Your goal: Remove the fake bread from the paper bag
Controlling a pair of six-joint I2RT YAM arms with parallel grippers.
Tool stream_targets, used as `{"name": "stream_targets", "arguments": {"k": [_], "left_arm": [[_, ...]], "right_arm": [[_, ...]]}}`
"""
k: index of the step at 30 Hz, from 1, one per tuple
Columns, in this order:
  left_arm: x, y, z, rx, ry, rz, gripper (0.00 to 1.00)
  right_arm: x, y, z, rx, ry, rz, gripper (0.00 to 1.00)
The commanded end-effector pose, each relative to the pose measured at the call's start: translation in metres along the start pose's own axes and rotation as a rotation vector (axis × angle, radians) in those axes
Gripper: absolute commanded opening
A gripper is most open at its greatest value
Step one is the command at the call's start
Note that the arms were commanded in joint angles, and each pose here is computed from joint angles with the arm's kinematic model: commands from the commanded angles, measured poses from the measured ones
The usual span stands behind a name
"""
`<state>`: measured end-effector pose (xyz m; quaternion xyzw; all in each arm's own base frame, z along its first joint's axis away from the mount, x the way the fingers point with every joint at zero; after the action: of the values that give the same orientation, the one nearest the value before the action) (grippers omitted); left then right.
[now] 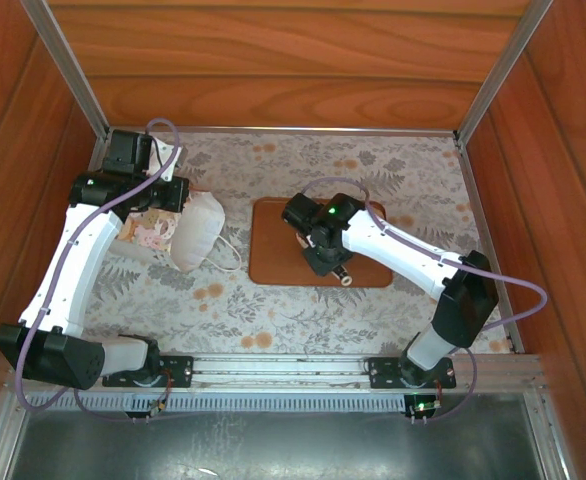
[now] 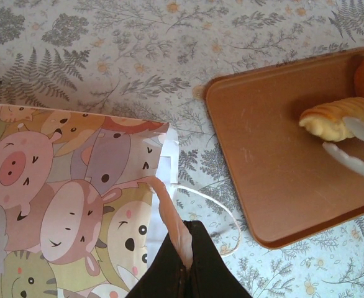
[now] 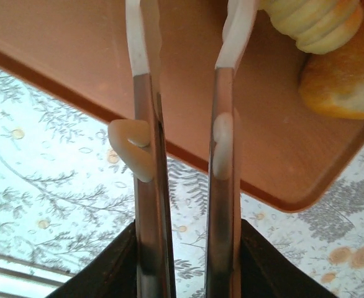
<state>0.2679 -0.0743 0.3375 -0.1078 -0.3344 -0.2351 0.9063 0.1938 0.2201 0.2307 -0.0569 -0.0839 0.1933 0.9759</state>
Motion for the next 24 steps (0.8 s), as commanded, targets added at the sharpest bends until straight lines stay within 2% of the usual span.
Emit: {"name": "stream_targets", "arguments": {"k": [1, 5, 12, 18, 24], "left_arm": [[0.002, -0.001, 0.000, 0.000, -0.021, -0.004, 0.00], [0.002, -0.001, -0.001, -0.006, -0.017, -0.004, 0.00], [0.001, -0.002, -0.002, -0.018, -0.017, 0.002, 0.00], [0.001, -0.003, 0.000, -0.017, -0.025, -0.005, 0.00], [0.000, -0.003, 0.001, -0.015, -0.026, 0.000, 0.00]], "right_arm": [[-0.005, 0.004, 0.013, 0.099, 0.015, -0.027, 0.41], [-0.009, 0.003, 0.027, 0.176, -0.018, -0.040, 0.40], [-0.013, -0.025, 0.040, 0.141, -0.079, -0.089, 0.39], [-0.013, -0.046, 0.035, 0.199, 0.010, -0.049, 0.40], [-0.003, -0.046, 0.023, 0.160, 0.080, 0.026, 0.41]]}}
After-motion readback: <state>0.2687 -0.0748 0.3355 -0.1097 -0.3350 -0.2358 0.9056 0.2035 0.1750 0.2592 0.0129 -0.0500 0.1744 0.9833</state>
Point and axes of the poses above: each hand's point on the last joint's axis, 136 mm out from that joint toward the fingers, its own z axis back along the fingers, its own y axis along the line the jaws close on, x = y × z, the point moved 9 cm from there along z, back along the fingers, and after that the axes turned 13 degrees about -z, right-handed, at the moved point
